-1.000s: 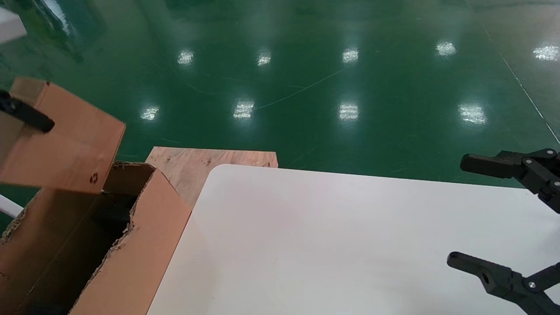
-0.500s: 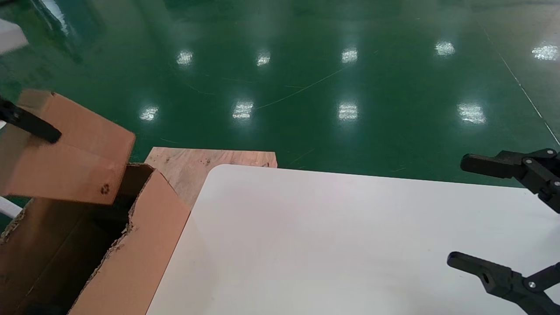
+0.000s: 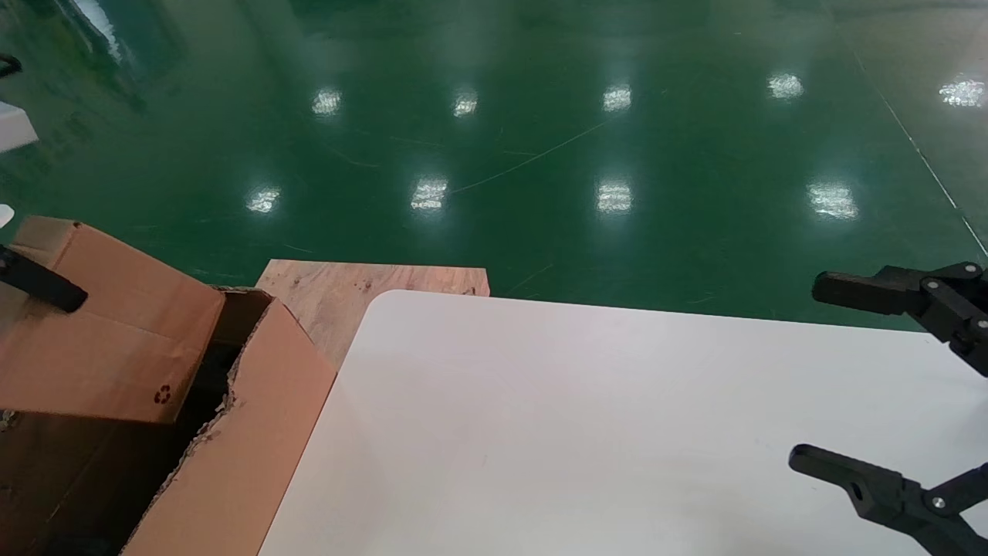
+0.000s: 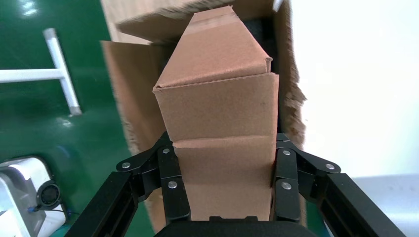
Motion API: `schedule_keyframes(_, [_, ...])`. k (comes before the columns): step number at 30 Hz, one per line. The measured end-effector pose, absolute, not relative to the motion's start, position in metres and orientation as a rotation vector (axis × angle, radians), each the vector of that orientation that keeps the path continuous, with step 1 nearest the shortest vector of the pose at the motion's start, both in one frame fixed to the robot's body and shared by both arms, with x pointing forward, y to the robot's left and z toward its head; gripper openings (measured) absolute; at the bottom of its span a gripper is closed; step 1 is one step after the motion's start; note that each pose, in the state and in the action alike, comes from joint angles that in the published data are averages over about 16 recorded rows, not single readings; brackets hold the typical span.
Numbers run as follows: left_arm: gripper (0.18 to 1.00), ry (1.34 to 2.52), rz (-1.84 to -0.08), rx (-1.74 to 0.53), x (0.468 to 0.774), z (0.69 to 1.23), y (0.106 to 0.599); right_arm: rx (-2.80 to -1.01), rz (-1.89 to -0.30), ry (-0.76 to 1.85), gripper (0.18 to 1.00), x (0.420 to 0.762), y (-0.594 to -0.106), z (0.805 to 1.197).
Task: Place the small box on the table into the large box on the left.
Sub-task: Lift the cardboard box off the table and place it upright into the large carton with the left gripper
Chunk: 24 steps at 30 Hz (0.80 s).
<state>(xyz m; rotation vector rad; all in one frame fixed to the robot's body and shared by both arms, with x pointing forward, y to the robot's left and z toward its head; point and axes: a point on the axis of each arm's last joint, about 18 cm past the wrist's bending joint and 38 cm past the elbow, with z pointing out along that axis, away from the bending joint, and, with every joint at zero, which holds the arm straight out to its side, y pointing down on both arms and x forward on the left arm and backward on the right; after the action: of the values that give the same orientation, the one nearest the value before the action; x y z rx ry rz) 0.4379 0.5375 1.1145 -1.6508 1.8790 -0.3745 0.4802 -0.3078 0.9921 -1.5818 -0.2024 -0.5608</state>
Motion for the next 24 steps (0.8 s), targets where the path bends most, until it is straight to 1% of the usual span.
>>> schedule_keyframes(7, [0.401,1.916,-0.304,-1.710,0.444,1.089,0.537,-1.582,-0.561,-0.202,1.001,0.480,-0.308,0.992])
schedule_keyframes(15, [0.401,1.899,-0.223,-1.781,0.454,1.066,0.549,-1.582,-0.561,-0.202,1.001,0.480,-0.308,0.992])
schedule_keyframes(24, [0.400,1.891,-0.170,-1.829,0.467,1.048,0.560,-1.582,-0.561,-0.202,1.001,0.480,-0.308,0.992])
